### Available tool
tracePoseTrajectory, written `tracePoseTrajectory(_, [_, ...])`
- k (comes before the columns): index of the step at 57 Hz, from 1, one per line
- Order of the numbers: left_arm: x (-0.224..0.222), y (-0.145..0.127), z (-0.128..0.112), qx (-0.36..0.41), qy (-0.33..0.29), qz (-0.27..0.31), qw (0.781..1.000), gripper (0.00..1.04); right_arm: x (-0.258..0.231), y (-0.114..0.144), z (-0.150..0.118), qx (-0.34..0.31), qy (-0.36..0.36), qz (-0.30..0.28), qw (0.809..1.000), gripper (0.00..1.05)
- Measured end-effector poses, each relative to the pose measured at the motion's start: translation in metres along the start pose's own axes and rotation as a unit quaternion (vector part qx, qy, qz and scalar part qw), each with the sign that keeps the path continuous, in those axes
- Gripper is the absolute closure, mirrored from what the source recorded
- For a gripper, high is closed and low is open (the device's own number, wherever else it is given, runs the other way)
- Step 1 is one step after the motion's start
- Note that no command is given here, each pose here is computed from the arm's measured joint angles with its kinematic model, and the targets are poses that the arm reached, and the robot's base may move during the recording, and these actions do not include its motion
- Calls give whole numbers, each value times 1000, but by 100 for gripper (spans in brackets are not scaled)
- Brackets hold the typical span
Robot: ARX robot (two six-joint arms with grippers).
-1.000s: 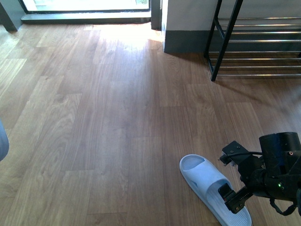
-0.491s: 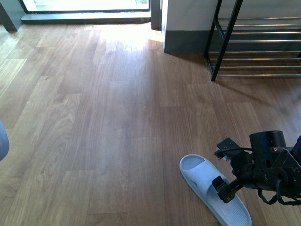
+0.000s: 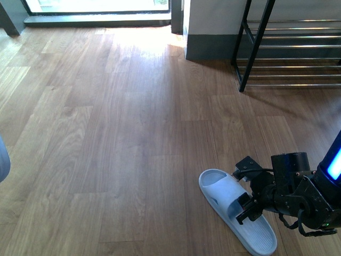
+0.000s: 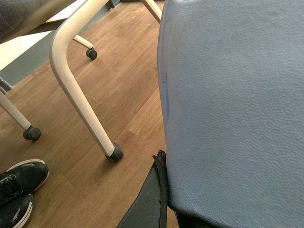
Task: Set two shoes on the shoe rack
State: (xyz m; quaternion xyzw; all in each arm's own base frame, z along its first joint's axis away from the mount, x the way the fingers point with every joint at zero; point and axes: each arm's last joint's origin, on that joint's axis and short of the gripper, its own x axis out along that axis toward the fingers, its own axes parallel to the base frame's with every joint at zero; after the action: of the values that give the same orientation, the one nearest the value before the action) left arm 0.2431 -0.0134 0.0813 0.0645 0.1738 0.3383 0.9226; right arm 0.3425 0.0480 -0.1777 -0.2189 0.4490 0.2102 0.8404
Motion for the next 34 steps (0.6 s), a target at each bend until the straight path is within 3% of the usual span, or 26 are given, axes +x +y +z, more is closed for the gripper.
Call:
tracePoseTrajectory(7, [0, 0, 0, 0, 0, 0, 1000, 103, 1, 4, 1, -4, -6, 1, 1000, 86])
tracePoseTrajectory(15, [0, 0, 0, 0, 0, 0, 1000, 103, -9, 5, 3, -9, -14, -1, 1000, 103])
tracePoseTrajectory(23, [0, 0, 0, 0, 0, 0, 1000, 103, -36, 3, 14, -15, -30, -3, 999, 103])
tracePoseTrajectory(34, [0, 0, 0, 0, 0, 0, 1000, 103, -137, -17, 71, -46, -135, -40, 989, 103])
